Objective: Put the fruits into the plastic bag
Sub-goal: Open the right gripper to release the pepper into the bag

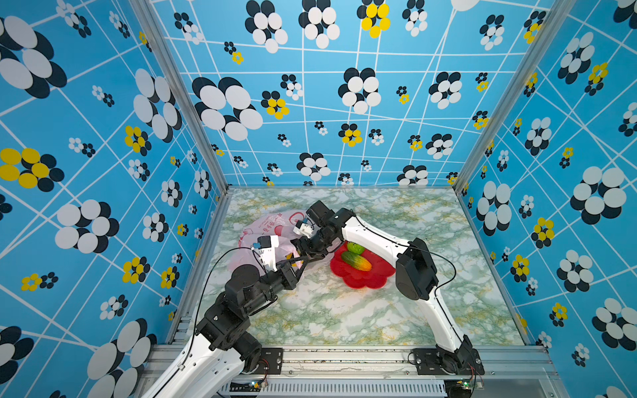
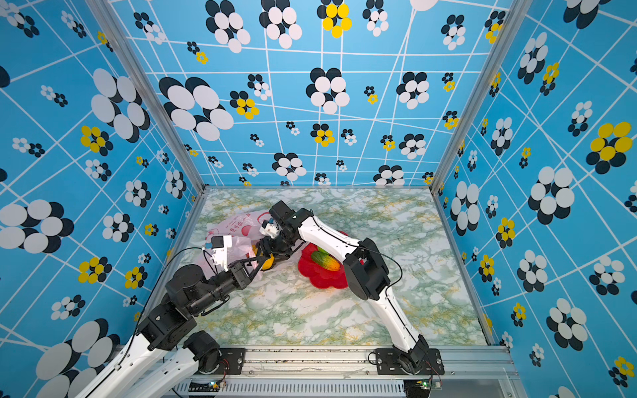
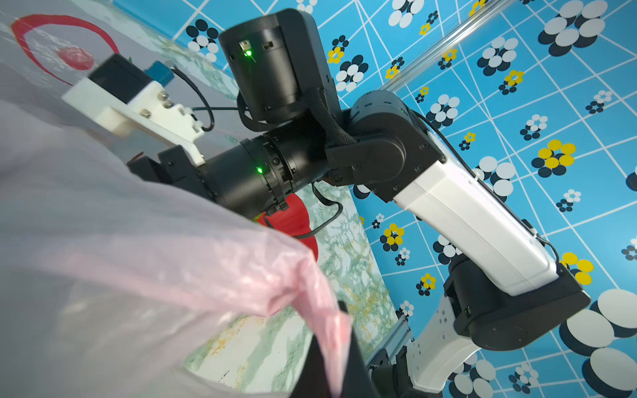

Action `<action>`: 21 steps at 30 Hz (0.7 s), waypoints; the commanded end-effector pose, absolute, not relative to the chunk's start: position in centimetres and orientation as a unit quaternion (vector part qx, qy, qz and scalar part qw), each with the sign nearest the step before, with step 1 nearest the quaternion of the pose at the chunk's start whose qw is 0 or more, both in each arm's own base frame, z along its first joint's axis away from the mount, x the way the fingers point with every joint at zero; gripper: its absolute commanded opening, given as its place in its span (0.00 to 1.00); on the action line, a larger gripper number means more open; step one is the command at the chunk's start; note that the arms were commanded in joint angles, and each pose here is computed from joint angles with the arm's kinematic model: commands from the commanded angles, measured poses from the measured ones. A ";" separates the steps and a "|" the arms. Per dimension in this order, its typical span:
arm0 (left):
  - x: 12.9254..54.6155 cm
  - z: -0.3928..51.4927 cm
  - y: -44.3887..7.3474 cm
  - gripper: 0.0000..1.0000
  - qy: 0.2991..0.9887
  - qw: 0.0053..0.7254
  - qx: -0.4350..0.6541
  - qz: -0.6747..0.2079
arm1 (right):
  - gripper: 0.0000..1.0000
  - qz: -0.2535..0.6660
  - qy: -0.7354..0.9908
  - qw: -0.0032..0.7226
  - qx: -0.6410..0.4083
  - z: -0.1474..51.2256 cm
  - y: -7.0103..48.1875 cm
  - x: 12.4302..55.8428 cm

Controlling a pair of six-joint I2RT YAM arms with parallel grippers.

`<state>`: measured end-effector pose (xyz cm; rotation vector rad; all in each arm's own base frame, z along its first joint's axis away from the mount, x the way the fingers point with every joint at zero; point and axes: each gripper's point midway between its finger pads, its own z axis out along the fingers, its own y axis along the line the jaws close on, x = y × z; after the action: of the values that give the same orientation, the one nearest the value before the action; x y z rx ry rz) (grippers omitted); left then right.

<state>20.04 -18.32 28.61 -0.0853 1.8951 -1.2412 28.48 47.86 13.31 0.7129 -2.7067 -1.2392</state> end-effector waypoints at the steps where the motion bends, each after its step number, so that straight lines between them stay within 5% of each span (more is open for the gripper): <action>1: 19.0 28.9 -19.2 0.00 0.749 0.417 -0.001 -0.514 | 0.53 -0.445 -0.871 0.022 0.208 15.1 50.0 30.1; 10: 17.3 26.1 -17.1 0.00 0.768 0.397 -0.047 -0.501 | 0.56 -0.527 -0.837 -0.015 0.150 18.0 54.6 34.0; 21: 16.1 22.9 -12.9 0.00 0.795 0.387 -0.140 -0.446 | 0.78 -0.559 -0.818 -0.013 0.133 18.8 56.1 34.9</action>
<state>16.25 -13.90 24.51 -0.2667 1.9739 -1.1849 34.82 55.68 16.29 0.3842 -2.6346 -1.6685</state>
